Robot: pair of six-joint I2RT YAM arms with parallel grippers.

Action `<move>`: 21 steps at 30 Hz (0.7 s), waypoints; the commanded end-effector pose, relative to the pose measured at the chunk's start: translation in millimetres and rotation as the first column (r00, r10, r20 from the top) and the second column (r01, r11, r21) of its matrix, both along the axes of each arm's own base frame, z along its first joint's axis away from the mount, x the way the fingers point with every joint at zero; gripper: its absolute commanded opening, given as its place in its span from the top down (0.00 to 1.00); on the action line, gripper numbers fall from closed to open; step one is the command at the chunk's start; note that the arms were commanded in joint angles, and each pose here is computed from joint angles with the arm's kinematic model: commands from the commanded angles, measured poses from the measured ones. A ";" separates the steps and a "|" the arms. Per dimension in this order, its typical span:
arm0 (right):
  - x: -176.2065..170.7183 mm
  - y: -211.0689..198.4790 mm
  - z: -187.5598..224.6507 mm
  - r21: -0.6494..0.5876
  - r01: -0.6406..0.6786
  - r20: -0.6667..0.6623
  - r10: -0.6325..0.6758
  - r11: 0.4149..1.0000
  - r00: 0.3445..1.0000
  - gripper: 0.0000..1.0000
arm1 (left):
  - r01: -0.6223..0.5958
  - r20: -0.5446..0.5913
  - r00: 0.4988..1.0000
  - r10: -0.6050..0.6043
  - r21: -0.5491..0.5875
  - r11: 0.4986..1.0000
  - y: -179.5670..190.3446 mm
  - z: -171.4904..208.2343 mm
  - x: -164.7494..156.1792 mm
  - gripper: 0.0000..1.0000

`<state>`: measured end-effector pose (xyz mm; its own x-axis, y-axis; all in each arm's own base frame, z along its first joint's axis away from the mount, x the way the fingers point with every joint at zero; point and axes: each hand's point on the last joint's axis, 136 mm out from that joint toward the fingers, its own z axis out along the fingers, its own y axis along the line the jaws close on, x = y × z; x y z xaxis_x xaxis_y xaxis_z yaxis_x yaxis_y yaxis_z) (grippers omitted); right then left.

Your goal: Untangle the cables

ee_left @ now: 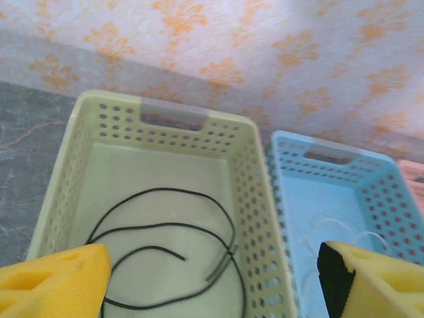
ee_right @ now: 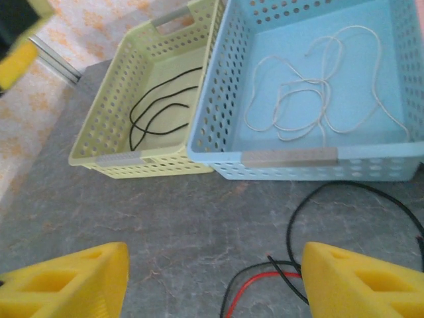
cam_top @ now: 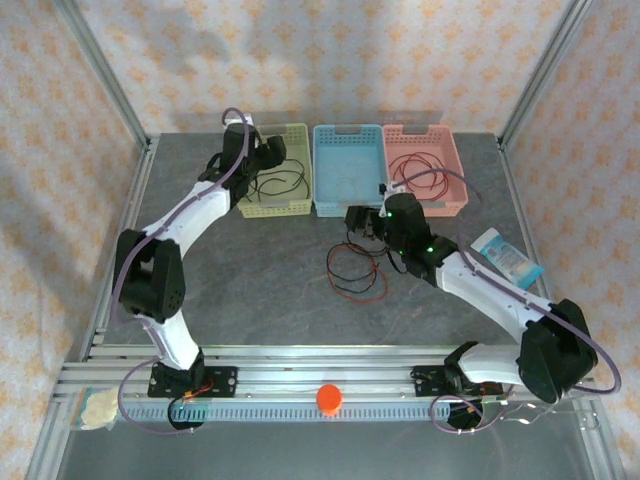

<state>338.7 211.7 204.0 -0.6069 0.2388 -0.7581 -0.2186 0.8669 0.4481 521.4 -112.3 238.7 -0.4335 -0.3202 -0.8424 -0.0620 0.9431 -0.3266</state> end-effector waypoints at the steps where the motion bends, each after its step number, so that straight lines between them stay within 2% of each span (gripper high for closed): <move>1: -6.2 -17.0 -1.5 -0.044 0.058 0.009 -0.058 0.997 0.998 0.31 | 0.008 0.038 0.999 -0.009 0.030 1.000 -9.5 11.7 -24.5 0.17; 4: -11.3 -24.3 -15.2 -0.086 0.070 -0.023 -0.072 0.994 0.997 0.31 | 0.017 0.036 0.999 -0.018 0.048 0.999 -14.4 10.2 -49.9 0.17; 12: -32.2 -39.0 -41.4 -0.186 0.054 -0.149 -0.083 0.981 0.985 0.33 | 0.072 0.012 0.997 -0.072 -0.007 0.997 -24.4 -6.3 -109.8 0.20; 16: -41.8 -42.8 -71.5 -0.262 0.016 -0.264 -0.088 0.965 0.960 0.33 | 0.152 -0.026 0.988 -0.154 -0.054 0.987 -46.3 -22.3 -135.3 0.21; 21: -43.2 -48.1 -91.1 -0.302 0.029 -0.317 -0.129 0.953 0.939 0.35 | 0.240 -0.095 0.965 -0.245 -0.060 0.969 -82.4 -51.6 -165.5 0.22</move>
<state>296.4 170.3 115.8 -0.8096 0.1025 -0.5780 -0.0595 0.9652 0.2546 371.2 -180.1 199.3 -0.5467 -0.2329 -0.8043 0.1138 0.9309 -0.3470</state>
